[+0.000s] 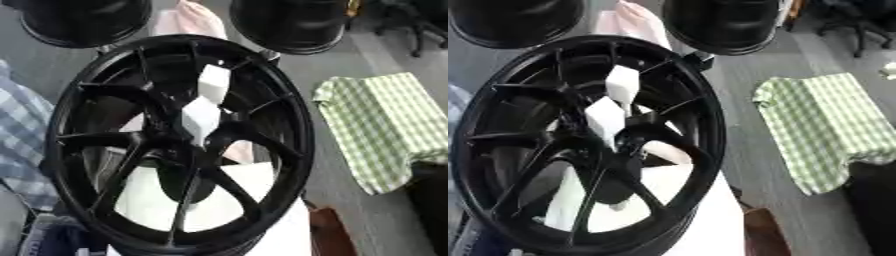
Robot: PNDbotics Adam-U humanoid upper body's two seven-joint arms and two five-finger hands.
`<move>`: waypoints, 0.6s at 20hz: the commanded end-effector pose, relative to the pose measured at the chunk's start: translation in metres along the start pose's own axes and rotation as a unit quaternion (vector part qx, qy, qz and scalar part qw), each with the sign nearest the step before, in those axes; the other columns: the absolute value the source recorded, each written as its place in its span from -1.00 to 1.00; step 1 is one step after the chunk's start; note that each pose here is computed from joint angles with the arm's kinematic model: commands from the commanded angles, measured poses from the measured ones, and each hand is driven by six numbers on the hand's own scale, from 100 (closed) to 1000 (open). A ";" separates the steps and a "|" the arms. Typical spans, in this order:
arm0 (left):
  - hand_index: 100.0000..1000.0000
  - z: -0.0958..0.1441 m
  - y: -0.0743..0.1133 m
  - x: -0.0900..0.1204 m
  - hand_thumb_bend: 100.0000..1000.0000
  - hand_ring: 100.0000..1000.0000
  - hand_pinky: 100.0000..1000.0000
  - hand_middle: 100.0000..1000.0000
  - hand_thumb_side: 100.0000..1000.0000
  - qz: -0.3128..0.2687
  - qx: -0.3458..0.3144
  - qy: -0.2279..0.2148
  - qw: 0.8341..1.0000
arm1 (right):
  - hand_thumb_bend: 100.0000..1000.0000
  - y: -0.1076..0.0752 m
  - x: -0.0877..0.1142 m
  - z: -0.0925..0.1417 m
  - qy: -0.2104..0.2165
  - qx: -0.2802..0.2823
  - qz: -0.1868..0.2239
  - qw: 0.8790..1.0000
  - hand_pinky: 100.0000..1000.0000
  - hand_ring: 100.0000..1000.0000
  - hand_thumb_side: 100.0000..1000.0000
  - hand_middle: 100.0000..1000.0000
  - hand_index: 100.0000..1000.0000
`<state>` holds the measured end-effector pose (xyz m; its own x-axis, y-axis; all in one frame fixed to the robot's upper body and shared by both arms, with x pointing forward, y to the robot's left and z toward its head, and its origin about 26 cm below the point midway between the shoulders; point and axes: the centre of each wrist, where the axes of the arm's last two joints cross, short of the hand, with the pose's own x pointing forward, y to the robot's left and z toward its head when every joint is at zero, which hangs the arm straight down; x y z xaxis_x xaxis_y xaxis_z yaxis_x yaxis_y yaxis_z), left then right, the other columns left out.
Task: Pull the pin out of the wheel hub.
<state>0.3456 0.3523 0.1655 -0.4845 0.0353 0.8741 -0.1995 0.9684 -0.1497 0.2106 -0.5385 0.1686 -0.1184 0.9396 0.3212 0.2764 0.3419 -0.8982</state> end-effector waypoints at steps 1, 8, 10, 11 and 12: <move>0.43 -0.005 0.005 0.010 -0.85 0.10 0.33 -0.03 0.57 -0.010 0.002 -0.017 1.000 | 0.42 0.009 0.001 0.017 0.048 -0.020 0.022 0.998 0.62 0.71 -0.58 0.64 0.82; 0.43 -0.005 0.006 0.010 -0.85 0.11 0.33 -0.03 0.56 -0.011 0.003 -0.016 1.000 | 0.33 0.025 -0.004 0.033 0.090 -0.107 -0.033 0.990 0.55 0.67 -0.64 0.63 0.81; 0.43 -0.005 0.005 0.010 -0.85 0.11 0.33 -0.03 0.56 -0.010 0.002 -0.016 1.000 | 0.29 0.025 -0.002 0.028 0.088 -0.141 -0.052 0.985 0.52 0.62 -0.72 0.54 0.74; 0.43 -0.005 0.005 0.010 -0.85 0.11 0.33 -0.03 0.56 -0.010 0.001 -0.017 1.000 | 0.26 0.026 0.001 0.026 0.084 -0.158 -0.064 0.982 0.50 0.59 -0.74 0.50 0.71; 0.43 -0.005 0.004 0.010 -0.85 0.11 0.33 -0.03 0.56 -0.009 0.000 -0.017 1.000 | 0.23 0.027 0.004 0.022 0.081 -0.174 -0.079 0.978 0.46 0.53 -0.84 0.41 0.65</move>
<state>0.3461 0.3527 0.1641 -0.4829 0.0361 0.8749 -0.2037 0.9671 -0.1523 0.1946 -0.5268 0.1249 -0.0071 0.8532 0.5215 0.5373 0.4431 -0.7177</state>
